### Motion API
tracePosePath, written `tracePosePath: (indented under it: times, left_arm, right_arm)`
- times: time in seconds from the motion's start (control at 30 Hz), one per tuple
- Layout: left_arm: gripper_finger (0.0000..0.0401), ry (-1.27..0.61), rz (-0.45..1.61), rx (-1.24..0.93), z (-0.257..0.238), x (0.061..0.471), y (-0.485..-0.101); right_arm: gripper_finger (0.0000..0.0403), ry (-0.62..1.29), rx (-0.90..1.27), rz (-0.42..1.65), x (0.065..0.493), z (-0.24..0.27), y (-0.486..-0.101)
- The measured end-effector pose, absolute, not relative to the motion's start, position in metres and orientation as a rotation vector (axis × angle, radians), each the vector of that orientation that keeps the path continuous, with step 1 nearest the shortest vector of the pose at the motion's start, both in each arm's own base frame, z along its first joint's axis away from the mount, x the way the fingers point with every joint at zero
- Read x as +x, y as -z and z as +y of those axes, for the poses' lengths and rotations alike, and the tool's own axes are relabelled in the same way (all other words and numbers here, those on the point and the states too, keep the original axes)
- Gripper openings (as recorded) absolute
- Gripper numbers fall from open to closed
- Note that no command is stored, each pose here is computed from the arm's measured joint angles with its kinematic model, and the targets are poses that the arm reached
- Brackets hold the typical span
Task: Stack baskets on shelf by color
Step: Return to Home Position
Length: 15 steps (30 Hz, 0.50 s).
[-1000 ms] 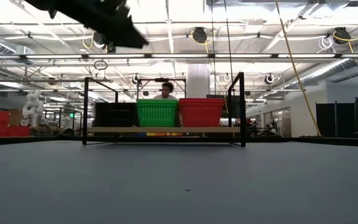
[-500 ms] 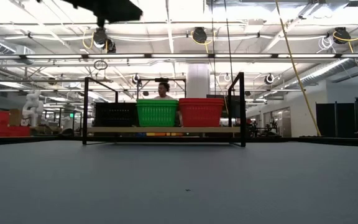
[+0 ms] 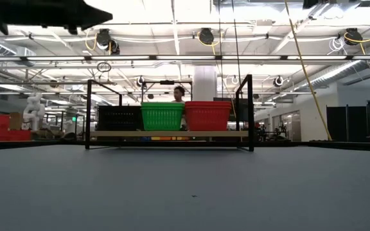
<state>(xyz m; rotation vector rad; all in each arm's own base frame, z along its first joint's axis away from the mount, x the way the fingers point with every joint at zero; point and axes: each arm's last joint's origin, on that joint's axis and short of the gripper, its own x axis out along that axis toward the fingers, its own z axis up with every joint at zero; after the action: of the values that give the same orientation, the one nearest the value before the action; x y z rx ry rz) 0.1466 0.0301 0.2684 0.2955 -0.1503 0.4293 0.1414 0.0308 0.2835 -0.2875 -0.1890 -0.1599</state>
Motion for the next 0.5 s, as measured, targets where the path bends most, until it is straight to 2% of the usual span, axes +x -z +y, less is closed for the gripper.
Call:
tracePosePath:
  times: [0.1,0.23,0.33,0.5]
  left_arm:
    - [0.0009,-0.413,-0.092,0.217,0.034,0.142,-0.260]
    - [0.0004,-0.410,0.022,0.150,0.037,0.133,-0.249]
    - [0.0010,-0.439,0.038,0.108,0.038,0.121,-0.249]
    - [0.0003,-0.438,0.050,0.031,0.033,0.102,-0.246]
  right_arm:
    - [0.0005,0.191,-0.284,-0.180,0.139,0.022,-0.269]
    - [0.0001,0.252,-0.212,-0.282,0.132,0.012,-0.264]
    - [0.0001,0.221,-0.196,-0.326,0.129,0.009,-0.256]
    - [0.0001,0.173,-0.247,-0.256,0.128,0.006,-0.229]
